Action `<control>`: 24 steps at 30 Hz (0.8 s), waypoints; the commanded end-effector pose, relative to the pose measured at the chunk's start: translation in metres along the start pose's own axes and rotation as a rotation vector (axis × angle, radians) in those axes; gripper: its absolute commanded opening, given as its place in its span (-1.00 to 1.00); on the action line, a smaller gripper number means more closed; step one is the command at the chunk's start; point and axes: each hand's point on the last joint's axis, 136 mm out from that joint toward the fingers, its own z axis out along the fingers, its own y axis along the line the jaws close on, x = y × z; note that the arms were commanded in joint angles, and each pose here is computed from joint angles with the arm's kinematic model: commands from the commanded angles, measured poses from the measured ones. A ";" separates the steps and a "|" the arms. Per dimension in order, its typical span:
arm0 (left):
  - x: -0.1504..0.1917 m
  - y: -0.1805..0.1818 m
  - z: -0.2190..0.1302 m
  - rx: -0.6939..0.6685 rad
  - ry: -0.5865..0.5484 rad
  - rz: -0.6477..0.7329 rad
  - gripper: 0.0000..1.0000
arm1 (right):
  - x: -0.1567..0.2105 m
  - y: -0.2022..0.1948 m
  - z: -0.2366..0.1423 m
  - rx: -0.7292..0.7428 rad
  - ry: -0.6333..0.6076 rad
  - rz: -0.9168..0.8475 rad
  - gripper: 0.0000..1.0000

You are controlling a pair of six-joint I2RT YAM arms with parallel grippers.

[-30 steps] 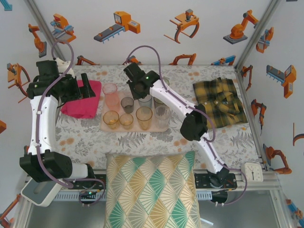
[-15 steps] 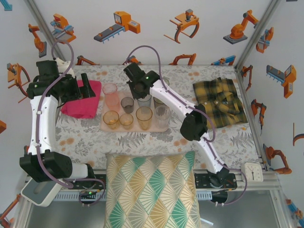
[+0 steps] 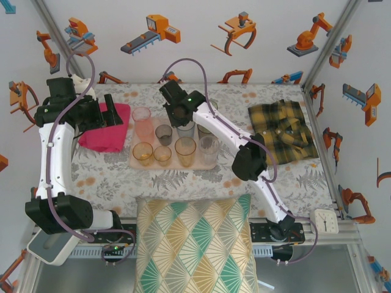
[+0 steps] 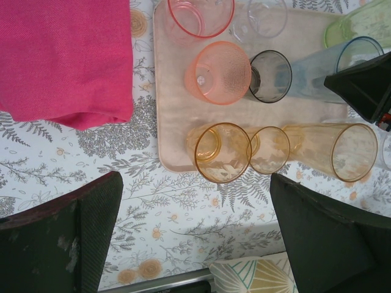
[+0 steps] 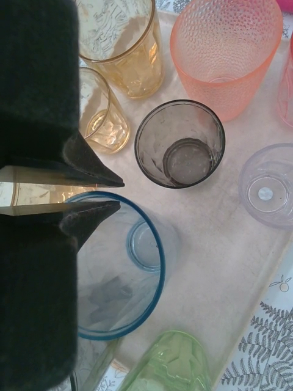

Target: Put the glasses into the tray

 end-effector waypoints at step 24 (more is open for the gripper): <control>-0.016 0.026 -0.003 -0.140 -0.098 -0.010 0.94 | -0.085 -0.094 -0.223 0.144 -0.439 0.086 0.25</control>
